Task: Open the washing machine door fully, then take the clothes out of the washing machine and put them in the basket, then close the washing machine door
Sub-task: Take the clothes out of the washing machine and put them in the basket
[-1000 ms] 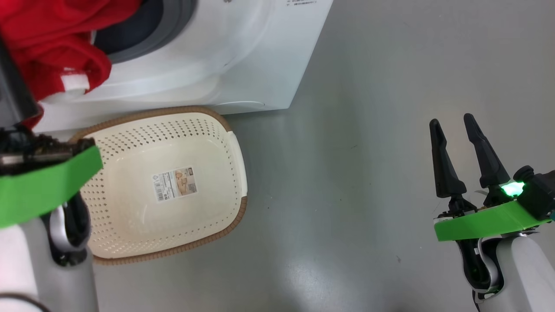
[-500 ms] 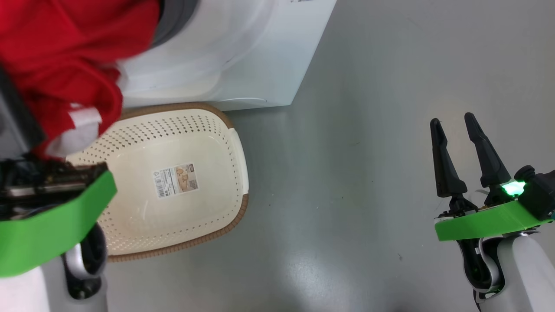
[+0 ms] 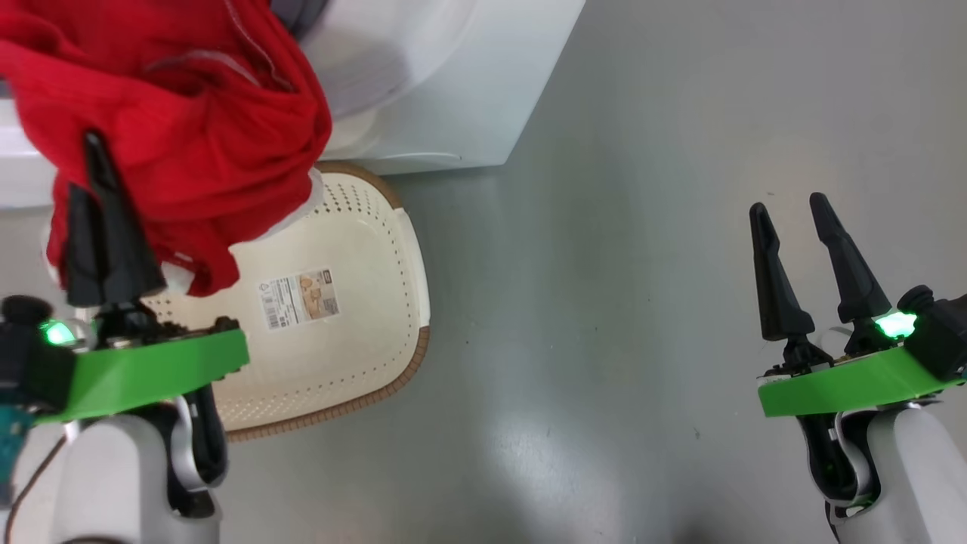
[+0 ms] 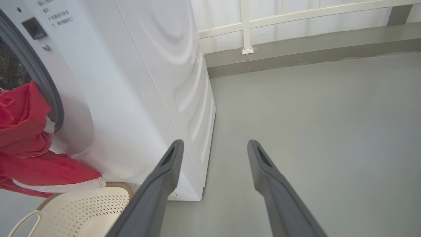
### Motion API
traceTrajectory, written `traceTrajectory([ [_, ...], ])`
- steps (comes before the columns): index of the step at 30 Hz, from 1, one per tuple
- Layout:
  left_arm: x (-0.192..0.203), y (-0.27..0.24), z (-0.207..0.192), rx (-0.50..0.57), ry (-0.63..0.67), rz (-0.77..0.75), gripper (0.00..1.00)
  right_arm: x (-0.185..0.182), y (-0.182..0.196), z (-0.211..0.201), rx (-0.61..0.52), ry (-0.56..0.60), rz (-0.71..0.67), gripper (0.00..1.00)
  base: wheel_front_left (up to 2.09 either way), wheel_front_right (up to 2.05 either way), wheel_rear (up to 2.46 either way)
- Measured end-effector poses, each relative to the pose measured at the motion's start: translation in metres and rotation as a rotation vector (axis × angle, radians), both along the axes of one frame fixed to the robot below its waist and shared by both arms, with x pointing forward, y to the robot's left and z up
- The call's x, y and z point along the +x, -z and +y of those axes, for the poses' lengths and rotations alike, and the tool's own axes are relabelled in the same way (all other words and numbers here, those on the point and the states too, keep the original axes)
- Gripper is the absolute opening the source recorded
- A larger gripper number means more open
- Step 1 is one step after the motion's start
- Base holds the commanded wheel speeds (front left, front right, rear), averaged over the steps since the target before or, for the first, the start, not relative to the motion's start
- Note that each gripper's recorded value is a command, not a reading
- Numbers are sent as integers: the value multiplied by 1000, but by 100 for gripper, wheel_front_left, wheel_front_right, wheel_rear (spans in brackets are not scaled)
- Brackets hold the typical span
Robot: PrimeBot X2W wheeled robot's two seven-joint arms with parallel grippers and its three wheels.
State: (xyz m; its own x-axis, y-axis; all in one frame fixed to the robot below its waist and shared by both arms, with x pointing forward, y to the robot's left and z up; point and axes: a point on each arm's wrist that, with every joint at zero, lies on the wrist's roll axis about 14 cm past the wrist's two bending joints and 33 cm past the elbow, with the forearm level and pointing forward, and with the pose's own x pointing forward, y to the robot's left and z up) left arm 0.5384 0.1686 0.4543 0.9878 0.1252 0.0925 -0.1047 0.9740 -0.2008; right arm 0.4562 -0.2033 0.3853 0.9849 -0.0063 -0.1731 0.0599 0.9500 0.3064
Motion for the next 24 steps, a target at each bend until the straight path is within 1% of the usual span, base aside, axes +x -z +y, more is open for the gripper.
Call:
traceTrajectory([
  [8, -10, 74, -6, -5, 21, 216, 0, 13, 5, 0, -1, -4, -5, 100, 0, 0, 0],
  [11, -14, 87, -8, -5, 31, 254, 0, 13, 6, 0, -3, -4, -3, 100, 0, 0, 0],
  [17, -26, 128, -14, 2, 59, 379, 0, 12, 13, 0, -4, -4, 12, 100, 0, 0, 0],
  [24, -28, 163, -24, 14, 97, 476, 0, 12, 25, -2, -7, -2, 38, 100, 0, 0, 0],
])
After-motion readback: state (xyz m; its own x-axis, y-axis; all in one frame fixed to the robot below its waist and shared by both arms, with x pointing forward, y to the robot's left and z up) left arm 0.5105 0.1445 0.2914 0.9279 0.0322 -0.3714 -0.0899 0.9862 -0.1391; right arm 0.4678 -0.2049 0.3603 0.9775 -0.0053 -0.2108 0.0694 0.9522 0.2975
